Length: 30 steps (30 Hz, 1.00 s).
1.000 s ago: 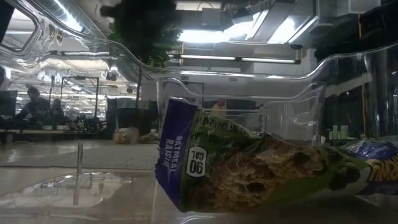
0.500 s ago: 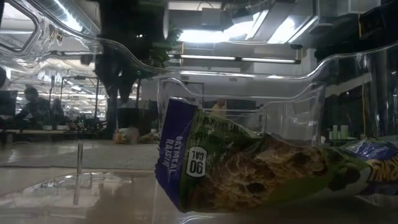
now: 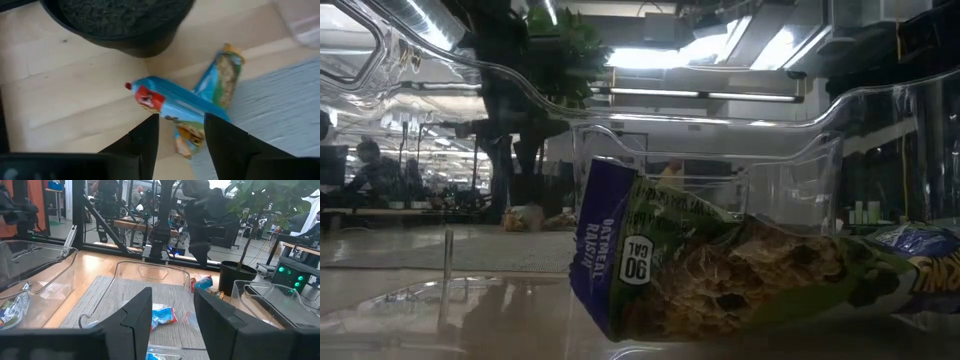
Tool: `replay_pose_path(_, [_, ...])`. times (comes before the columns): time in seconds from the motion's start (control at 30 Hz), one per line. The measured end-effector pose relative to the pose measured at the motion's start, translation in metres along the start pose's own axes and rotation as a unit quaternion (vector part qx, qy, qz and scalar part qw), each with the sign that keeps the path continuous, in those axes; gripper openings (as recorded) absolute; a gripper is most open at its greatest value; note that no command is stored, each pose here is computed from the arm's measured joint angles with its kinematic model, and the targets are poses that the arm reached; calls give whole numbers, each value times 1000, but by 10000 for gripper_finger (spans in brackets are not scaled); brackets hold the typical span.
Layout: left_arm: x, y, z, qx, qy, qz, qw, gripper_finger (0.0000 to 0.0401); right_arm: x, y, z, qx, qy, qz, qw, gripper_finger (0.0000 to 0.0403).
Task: Pick and place Granola Bars by type
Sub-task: Put the red granola bar into the middle transparent bin
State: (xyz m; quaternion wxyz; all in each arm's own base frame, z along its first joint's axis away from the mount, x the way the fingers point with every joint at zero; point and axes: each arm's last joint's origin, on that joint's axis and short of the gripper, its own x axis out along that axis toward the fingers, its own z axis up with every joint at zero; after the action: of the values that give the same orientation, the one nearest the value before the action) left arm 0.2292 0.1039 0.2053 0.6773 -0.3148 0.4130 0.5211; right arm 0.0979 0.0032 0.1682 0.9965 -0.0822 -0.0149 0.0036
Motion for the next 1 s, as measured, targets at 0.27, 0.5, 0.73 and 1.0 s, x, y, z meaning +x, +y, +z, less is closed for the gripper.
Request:
replay_pose_path(0.27, [4, 6, 6, -1, 5, 6, 1000, 209, 0, 0, 0, 0, 0, 0, 1000, 149])
replay_pose_path(0.5, [14, 4, 5, -4, 9, 31, 999, 231, 0, 0, 0, 0, 0, 0, 1000, 149])
replay_pose_path(0.73, [32, -1, 0, 1, 28, 60, 998, 229, 0, 0, 0, 0, 0, 0, 1000, 149])
replay_pose_path(1.0, [51, -6, -2, 3, 29, 82, 996, 228, 0, 0, 0, 0, 0, 0, 1000, 149])
